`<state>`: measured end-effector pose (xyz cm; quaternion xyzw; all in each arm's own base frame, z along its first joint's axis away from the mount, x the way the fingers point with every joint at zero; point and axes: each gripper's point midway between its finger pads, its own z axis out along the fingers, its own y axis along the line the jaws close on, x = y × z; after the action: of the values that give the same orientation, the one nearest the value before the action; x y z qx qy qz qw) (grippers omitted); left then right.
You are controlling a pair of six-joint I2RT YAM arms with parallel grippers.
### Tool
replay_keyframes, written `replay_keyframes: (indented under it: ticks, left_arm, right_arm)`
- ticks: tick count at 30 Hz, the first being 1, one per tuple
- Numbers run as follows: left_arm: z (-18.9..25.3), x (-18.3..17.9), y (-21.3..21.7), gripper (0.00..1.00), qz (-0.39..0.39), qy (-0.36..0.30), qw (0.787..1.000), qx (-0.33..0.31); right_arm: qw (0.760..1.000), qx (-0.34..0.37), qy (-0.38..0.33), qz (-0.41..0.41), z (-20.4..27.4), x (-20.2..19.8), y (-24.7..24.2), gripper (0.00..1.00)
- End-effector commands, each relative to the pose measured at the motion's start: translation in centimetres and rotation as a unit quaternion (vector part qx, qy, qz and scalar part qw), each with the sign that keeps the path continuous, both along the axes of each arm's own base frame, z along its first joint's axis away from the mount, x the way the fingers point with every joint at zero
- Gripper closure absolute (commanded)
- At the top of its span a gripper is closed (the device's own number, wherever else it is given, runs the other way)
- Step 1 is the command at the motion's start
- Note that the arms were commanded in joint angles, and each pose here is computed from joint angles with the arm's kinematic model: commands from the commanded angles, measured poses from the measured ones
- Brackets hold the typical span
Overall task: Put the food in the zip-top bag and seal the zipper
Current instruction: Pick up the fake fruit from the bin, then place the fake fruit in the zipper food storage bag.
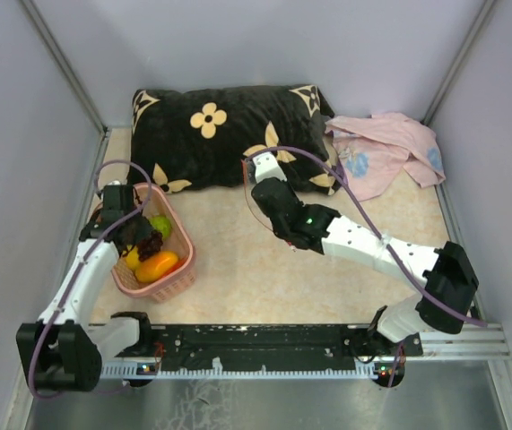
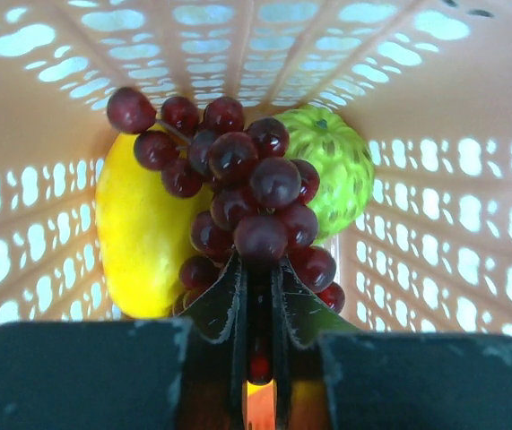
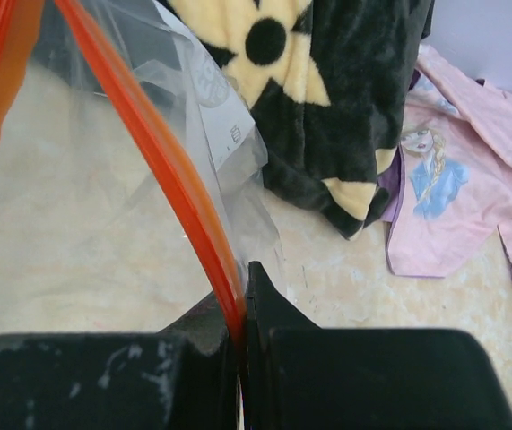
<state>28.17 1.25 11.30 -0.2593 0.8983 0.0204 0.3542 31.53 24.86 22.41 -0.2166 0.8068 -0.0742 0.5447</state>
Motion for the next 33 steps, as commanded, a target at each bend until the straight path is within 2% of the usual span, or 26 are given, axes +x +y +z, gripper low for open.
replay_keyframes:
  ticks: [1,4,10,15,23,27,33]
  left_arm:
    - [4.1,-0.3,-0.5,0.95,-0.039,-0.042,0.998,0.001]
    - [6.4,-0.4,-1.1,1.00,-0.059,-0.078,0.995,-0.005]
    - [11.1,-0.9,-2.0,1.00,-0.090,-0.131,0.987,-0.012]
    - [16.9,-1.2,-3.9,1.00,-0.160,-0.201,0.966,-0.019]
    - [23.8,-2.4,-9.8,1.00,-0.295,-0.292,0.904,-0.106]
    - [26.3,-3.5,-13.2,1.00,-0.369,-0.314,0.858,-0.168]
    - [27.8,-4.6,-16.9,1.00,-0.437,-0.322,0.796,-0.268]
  right_arm:
    - [0.999,0.042,-0.032,-0.001,4.3,0.8,0.7,1.00]
    - [0.998,0.046,-0.031,0.001,4.8,1.0,1.1,1.00]
    - [0.998,0.052,-0.026,0.005,5.3,0.9,1.5,1.00]
    - [0.998,0.060,-0.018,0.017,5.8,0.9,2.2,1.00]
    - [0.995,0.090,0.000,0.036,5.8,1.0,4.2,1.00]
    - [0.994,0.101,0.010,0.047,5.4,0.9,5.1,1.00]
    - [0.989,0.134,0.019,0.065,5.1,0.7,6.5,1.00]
